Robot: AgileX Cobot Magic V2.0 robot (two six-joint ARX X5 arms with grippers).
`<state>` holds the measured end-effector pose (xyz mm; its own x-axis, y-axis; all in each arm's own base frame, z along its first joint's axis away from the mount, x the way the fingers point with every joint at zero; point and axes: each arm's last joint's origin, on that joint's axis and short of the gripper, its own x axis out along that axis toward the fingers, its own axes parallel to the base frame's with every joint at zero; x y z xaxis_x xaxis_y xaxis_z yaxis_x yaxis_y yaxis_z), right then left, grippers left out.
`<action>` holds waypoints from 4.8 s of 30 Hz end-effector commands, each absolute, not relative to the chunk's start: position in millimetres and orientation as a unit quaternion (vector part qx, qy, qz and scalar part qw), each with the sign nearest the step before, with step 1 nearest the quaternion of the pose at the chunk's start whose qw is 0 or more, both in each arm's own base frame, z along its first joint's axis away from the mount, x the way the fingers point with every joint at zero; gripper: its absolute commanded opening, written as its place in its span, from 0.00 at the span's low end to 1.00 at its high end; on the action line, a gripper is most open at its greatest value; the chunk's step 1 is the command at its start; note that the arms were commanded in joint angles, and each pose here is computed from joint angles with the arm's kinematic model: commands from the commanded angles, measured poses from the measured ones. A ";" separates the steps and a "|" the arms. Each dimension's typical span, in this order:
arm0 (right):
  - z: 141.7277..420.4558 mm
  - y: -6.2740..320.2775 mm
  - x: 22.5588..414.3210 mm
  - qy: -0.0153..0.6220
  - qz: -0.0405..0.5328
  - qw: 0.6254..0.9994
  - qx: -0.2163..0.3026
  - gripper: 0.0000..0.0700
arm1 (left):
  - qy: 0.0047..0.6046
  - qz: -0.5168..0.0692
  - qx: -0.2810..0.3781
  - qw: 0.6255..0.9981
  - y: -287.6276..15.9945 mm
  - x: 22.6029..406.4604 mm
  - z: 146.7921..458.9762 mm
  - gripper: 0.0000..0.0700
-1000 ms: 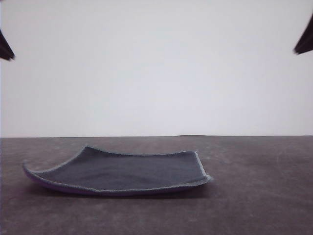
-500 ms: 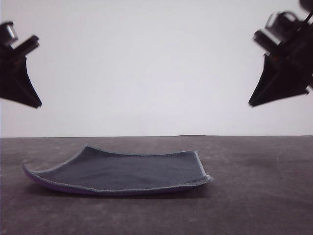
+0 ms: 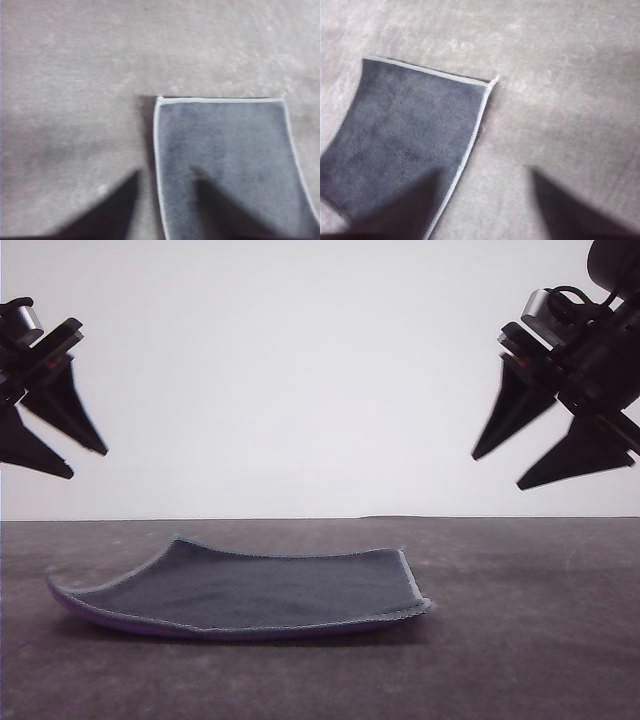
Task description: Fold clothes
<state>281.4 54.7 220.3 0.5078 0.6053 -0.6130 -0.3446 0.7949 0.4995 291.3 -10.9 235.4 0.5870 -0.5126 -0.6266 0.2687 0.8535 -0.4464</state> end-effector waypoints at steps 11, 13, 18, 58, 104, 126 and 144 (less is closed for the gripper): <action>224.1 57.5 285.3 0.401 0.294 0.853 0.158 0.79 | 0.387 -0.240 -0.156 0.877 -13.5 295.5 239.6 0.61; 223.9 60.4 286.6 0.397 0.302 0.852 0.160 0.79 | 0.387 -0.247 -0.156 0.874 -16.4 296.4 239.0 0.61; 216.4 69.8 294.4 0.393 0.317 0.845 0.174 0.79 | 0.404 -0.254 -0.159 0.864 -23.4 305.1 228.6 0.61; 135.1 124.4 379.2 0.461 0.365 0.772 0.242 0.59 | 0.493 -0.310 -0.174 0.794 -67.2 404.1 151.7 0.61; 130.4 109.8 339.7 0.580 0.489 0.583 0.291 0.01 | 0.660 -0.394 -0.176 0.615 -52.2 357.9 176.9 0.00; 129.3 114.5 327.9 0.604 0.494 0.558 0.283 0.35 | 0.700 -0.392 -0.188 0.566 -51.0 344.3 180.5 0.40; 179.6 100.9 320.9 0.556 0.499 0.624 0.226 0.50 | 0.682 -0.410 -0.175 0.581 -50.5 348.8 198.4 0.41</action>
<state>317.8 100.8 174.9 -0.1311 0.8808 -0.4551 -0.3375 0.3920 0.8558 343.7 -49.8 197.5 -0.2710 -0.7082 -0.6519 0.2159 0.6153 -0.7582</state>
